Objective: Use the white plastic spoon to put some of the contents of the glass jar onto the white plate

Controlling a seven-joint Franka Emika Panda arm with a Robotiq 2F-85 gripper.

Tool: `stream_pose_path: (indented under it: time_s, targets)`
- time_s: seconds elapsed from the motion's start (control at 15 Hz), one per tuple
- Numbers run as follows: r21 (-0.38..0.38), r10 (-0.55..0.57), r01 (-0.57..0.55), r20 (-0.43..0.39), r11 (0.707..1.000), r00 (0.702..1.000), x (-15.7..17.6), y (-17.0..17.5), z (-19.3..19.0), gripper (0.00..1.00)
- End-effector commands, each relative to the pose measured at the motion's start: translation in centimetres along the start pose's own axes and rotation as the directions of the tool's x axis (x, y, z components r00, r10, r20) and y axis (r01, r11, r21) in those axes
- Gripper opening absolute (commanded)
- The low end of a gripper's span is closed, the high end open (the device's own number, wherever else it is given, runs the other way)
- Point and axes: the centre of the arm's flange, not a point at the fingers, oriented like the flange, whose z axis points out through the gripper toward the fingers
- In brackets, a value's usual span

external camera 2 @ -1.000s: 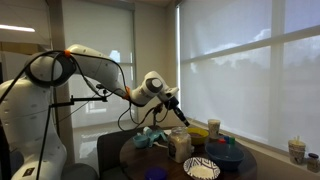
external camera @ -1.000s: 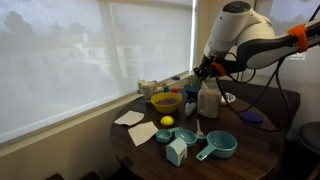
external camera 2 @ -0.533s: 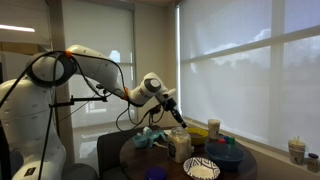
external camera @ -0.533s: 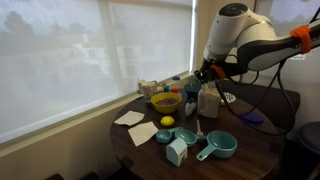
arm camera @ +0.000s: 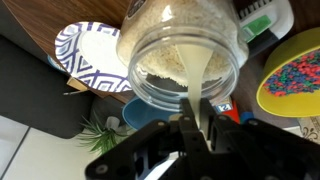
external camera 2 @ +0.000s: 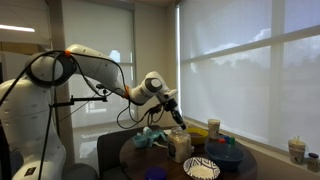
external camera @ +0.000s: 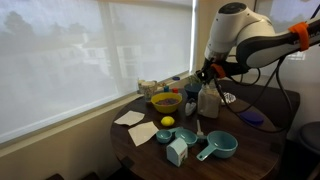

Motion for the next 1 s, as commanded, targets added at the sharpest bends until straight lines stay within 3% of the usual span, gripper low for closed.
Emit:
stream_pose_path:
  time_s: [0.0, 0.93]
  targets:
    - [-0.033, 0.068, -0.066, 0.063, 0.997, 0.996, 0.7, 0.5, 0.2, 0.03]
    - [-0.065, 0.239, -0.233, 0.1, 0.97, 0.966, 4.0, 2.7, -0.7, 0.03]
